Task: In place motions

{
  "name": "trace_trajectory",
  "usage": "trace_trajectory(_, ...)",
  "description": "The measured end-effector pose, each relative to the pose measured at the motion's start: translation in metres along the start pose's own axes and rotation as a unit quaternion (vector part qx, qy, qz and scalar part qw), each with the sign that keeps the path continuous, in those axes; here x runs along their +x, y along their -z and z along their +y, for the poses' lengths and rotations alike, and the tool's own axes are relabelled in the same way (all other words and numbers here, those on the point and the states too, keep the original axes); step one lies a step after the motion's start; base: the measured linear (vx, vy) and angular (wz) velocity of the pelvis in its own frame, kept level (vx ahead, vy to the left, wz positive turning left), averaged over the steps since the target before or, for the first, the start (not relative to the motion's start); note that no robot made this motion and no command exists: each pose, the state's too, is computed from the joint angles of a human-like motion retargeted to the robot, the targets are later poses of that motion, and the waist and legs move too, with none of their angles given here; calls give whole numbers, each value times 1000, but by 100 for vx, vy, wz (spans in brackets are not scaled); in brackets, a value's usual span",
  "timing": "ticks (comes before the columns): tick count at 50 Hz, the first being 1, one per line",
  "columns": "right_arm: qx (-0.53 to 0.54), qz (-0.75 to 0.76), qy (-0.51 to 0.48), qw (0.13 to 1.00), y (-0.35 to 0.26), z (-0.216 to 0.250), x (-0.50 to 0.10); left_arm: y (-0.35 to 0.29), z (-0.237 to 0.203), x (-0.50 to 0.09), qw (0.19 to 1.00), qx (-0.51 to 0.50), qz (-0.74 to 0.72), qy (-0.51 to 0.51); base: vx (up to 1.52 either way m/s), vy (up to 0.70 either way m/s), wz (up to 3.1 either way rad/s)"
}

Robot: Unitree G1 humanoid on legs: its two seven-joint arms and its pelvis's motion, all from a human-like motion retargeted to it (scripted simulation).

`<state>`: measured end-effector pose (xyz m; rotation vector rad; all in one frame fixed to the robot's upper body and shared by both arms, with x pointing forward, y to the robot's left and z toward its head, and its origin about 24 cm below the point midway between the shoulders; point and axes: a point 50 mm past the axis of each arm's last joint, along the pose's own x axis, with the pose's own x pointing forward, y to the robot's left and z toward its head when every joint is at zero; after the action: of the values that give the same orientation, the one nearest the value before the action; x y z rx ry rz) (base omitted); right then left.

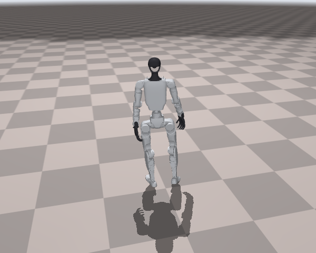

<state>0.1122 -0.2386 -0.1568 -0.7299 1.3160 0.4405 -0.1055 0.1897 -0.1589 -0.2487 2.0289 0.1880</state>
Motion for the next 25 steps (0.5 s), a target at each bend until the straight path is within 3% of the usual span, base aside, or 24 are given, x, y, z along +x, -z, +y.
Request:
trace_trajectory(5, -5, -2, -24, 1000, -4, 13, 1, -7, 0, -1, 1000, -12, -17, -4, -16, -21, -43)
trace_trajectory(17, -44, 94, -82, 991, 39, 56, -1, -119, -19, -41, 977, 53, -208, -21, -24, -34, -8)
trace_trajectory(25, -17, 212, -63, 975, 97, 61, -16, -151, -38, -58, 943, 173, -278, -54, -17, -16, 42)
